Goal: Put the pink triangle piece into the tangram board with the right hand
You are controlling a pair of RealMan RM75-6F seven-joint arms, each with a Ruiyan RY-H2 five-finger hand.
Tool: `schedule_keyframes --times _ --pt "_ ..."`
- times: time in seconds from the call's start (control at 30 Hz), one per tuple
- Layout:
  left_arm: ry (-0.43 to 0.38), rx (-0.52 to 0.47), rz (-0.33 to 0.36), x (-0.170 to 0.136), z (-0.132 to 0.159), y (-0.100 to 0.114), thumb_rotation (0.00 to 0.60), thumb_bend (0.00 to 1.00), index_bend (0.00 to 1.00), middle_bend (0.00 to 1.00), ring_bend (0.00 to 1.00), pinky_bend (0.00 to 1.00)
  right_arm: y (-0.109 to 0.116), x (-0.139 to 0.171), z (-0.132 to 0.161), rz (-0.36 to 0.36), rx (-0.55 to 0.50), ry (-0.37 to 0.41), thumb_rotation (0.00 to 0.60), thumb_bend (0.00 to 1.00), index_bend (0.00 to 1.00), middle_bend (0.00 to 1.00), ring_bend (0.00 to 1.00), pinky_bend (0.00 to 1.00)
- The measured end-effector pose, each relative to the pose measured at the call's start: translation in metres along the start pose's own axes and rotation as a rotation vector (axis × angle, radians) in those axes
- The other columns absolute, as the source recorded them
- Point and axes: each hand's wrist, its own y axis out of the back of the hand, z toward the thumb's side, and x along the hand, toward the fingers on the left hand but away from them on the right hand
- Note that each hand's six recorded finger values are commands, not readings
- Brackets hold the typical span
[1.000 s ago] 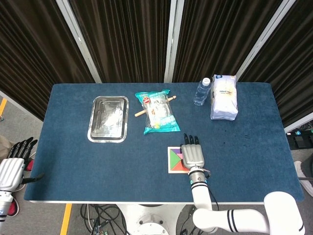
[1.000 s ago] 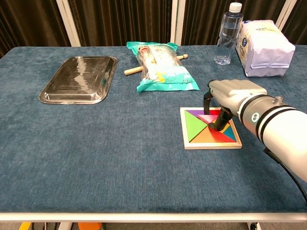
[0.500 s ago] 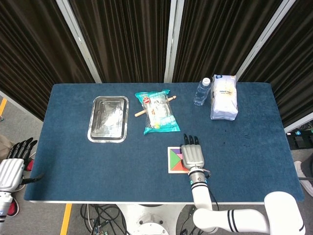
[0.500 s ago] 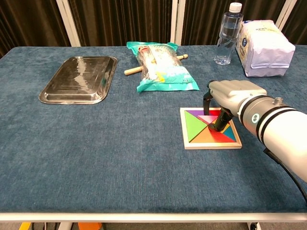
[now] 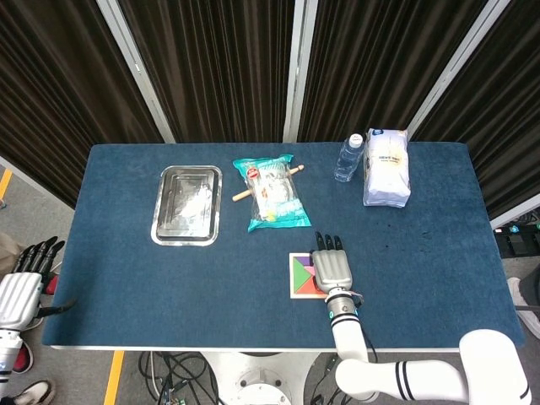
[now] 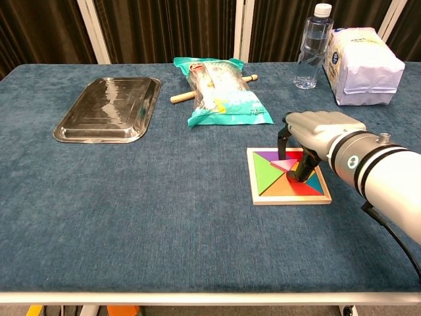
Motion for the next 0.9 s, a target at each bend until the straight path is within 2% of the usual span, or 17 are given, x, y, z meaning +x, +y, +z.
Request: schedule_keyframes --times 0.13,0.23,0.63,0.9 --pt "-0.001 0.0 0.001 0.0 0.001 0.0 0.6 0.0 0.0 0.0 0.0 0.0 0.003 0.002 0.0 -0.005 -0.009 0.007 0.6 0.21 0.06 0.0 0.0 0.0" --pt "-0.003 0.001 0.0 0.001 0.001 0.0 0.6 0.0 0.0 0.0 0.0 0.0 0.008 0.003 -0.001 -0.021 -0.024 0.012 0.6 0.2 0.0 0.0 0.0 0.0" --pt "-0.015 0.007 0.001 0.002 0.006 0.001 0.6 0.0 0.0 0.0 0.0 0.0 0.029 0.011 -0.011 -0.075 -0.069 0.023 0.6 0.2 0.0 0.0 0.0 0.0" --pt "-0.01 0.009 -0.001 0.002 0.005 0.001 0.6 0.0 0.0 0.0 0.0 0.0 0.02 0.009 -0.009 -0.054 -0.038 0.033 0.6 0.19 0.0 0.0 0.0 0.0"
